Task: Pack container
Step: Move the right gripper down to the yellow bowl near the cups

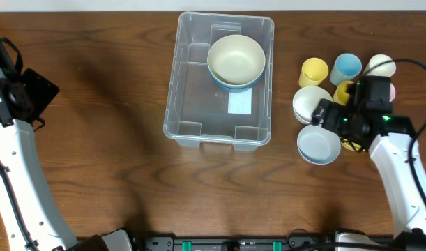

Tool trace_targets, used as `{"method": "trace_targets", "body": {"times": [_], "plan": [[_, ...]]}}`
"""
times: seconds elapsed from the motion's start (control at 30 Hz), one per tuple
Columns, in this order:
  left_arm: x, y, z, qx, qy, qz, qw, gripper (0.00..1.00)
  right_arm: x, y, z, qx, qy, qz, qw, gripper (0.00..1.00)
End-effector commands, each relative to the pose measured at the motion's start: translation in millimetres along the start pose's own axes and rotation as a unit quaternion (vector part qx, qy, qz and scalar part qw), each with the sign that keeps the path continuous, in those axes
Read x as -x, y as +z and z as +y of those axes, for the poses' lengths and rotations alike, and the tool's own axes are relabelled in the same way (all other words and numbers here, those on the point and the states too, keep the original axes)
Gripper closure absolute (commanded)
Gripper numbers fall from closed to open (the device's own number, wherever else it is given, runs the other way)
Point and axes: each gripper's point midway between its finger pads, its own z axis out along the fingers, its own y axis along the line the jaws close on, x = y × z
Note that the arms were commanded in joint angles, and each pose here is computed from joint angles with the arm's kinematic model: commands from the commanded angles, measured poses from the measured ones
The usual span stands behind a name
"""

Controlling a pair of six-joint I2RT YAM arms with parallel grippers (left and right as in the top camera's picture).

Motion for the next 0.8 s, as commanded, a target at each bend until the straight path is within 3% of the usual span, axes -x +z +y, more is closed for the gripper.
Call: {"method": "trace_targets", "body": {"times": [0.0, 0.3, 0.53, 0.77], "plan": [[4.3, -2.7, 2.4, 0.004, 0.003, -0.007, 1.0, 0.02, 8.9, -5.5, -35.5, -0.044, 0.083, -0.007, 0.996, 0.01], [4.3, -2.7, 2.4, 0.004, 0.003, -0.007, 1.0, 0.02, 0.7, -21.4, -118.3, -0.107, 0.223, 0.007, 0.969, 0.01], [4.3, -2.7, 2.4, 0.004, 0.003, -0.007, 1.0, 0.02, 3.2, -23.5, -146.8, -0.144, 0.267, -0.01, 0.953, 0.08], [4.4, -2.7, 2.3, 0.004, 0.003, -0.007, 1.0, 0.02, -4.2, 19.4, -154.9, -0.143, 0.289, 0.021, 0.946, 0.09]]}}
